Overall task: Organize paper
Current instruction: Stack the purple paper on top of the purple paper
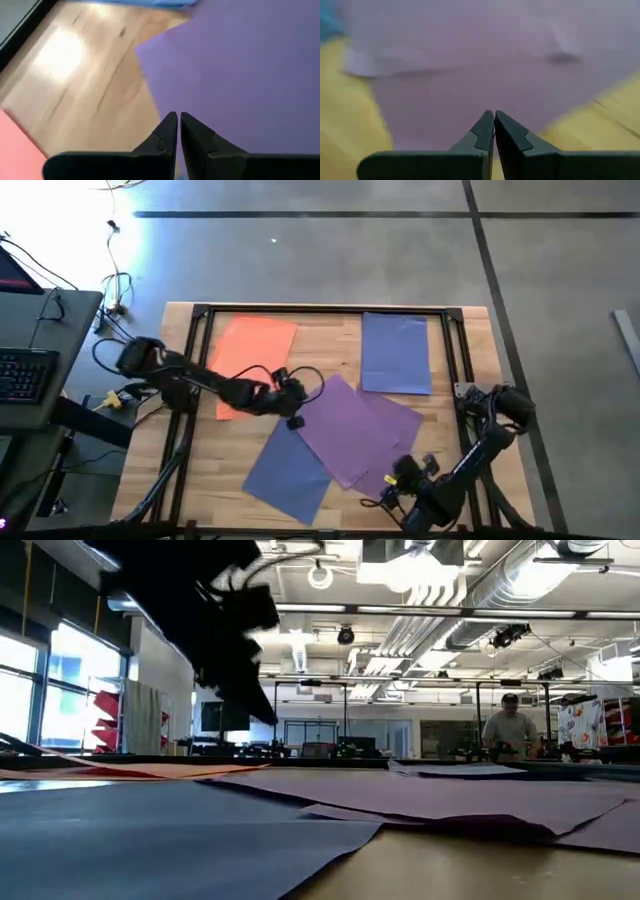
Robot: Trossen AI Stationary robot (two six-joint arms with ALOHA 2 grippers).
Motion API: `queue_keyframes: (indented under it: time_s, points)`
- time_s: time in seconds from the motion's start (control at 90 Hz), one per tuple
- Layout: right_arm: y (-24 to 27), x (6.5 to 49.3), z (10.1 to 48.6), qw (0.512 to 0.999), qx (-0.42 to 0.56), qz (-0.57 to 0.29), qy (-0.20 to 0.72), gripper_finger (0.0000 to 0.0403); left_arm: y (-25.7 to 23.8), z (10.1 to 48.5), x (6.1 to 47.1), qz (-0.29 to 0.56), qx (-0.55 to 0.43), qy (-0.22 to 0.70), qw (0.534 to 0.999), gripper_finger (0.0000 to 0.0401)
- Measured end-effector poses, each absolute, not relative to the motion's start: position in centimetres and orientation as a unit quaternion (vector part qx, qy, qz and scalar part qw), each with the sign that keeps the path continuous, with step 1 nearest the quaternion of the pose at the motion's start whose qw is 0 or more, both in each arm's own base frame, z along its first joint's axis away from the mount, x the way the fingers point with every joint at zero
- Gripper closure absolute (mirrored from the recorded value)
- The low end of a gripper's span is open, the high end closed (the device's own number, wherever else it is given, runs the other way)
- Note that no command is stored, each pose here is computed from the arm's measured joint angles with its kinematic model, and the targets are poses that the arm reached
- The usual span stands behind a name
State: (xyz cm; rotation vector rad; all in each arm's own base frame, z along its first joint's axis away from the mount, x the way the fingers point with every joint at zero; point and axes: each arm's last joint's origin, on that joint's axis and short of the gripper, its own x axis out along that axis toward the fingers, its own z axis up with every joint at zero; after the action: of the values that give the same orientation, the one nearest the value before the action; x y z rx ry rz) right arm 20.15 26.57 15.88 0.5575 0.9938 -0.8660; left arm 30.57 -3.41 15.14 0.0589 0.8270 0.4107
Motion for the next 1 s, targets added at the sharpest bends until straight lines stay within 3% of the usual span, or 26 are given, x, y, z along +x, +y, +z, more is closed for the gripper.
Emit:
queue_keyframes:
  time_s: [0.178, 0.344, 0.689, 1.0]
  points:
    - [26.8, 18.8, 13.2, 0.752, 0.297, -0.388, 0.443, 0.0402, -2.8, 12.8, 31.4, 0.168, 0.018, 0.43, 0.887, 0.0401]
    - [27.1, 19.8, 11.2, 0.803, 0.328, -0.332, 0.37, 0.0402, -2.9, 11.2, 32.0, 0.157, 0.022, 0.433, 0.887, 0.0401]
    - [28.2, 24.4, 13.5, 0.878, 0.288, -0.248, 0.291, 0.0403, -3.1, 10.8, 32.5, 0.146, 0.015, 0.422, 0.894, 0.0401]
    - [29.9, 24.3, 9.7, 0.851, 0.284, -0.199, 0.395, 0.0403, -3.2, 10.8, 32.5, 0.141, 0.022, 0.425, 0.894, 0.0401]
